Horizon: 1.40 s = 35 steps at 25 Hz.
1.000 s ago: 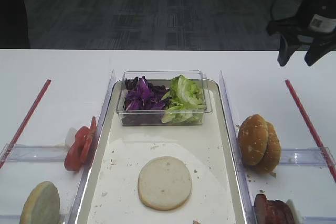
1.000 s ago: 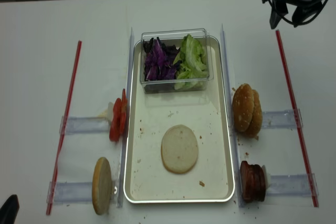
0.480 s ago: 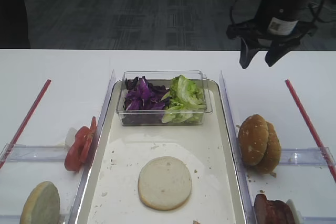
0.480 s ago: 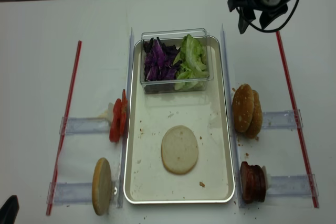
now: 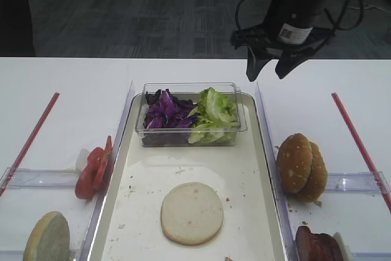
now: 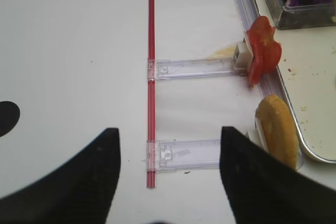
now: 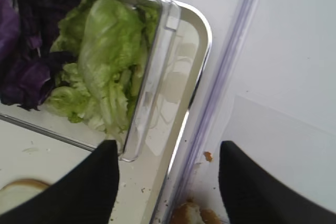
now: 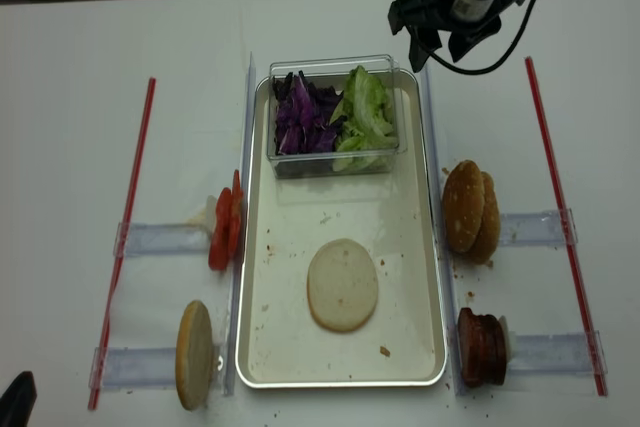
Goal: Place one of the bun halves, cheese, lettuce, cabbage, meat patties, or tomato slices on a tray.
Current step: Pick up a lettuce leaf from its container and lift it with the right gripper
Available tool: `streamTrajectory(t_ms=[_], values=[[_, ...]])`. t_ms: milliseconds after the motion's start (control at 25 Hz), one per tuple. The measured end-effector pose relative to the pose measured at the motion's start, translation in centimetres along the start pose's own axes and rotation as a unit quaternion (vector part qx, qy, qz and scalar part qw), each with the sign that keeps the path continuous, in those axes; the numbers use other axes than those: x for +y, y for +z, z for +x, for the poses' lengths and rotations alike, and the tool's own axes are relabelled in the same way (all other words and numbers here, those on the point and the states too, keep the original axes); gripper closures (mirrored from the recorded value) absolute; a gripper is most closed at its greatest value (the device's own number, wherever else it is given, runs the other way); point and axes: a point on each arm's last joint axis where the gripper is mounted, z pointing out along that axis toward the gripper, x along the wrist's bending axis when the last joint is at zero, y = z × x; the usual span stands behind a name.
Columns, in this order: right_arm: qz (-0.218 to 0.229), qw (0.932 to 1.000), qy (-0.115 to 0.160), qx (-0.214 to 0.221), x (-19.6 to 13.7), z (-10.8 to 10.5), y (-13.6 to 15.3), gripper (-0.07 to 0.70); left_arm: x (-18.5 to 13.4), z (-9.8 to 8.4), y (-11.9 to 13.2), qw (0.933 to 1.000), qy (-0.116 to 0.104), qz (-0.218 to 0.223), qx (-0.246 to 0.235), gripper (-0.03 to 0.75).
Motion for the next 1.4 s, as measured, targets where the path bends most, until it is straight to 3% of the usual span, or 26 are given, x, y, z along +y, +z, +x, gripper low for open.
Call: streamTrajectory(t_ms=[680, 1400], values=[[0.052, 0.9975, -0.046, 0.015, 2.7, 5.5, 5.4, 0.205, 0.0, 0.0, 0.0, 1.0000, 0.000, 0.000, 0.000, 0.294], [0.072, 0.9960, -0.052, 0.006, 2.8, 6.1, 8.0, 0.241, 0.0, 0.0, 0.0, 1.0000, 0.000, 0.000, 0.000, 0.294]])
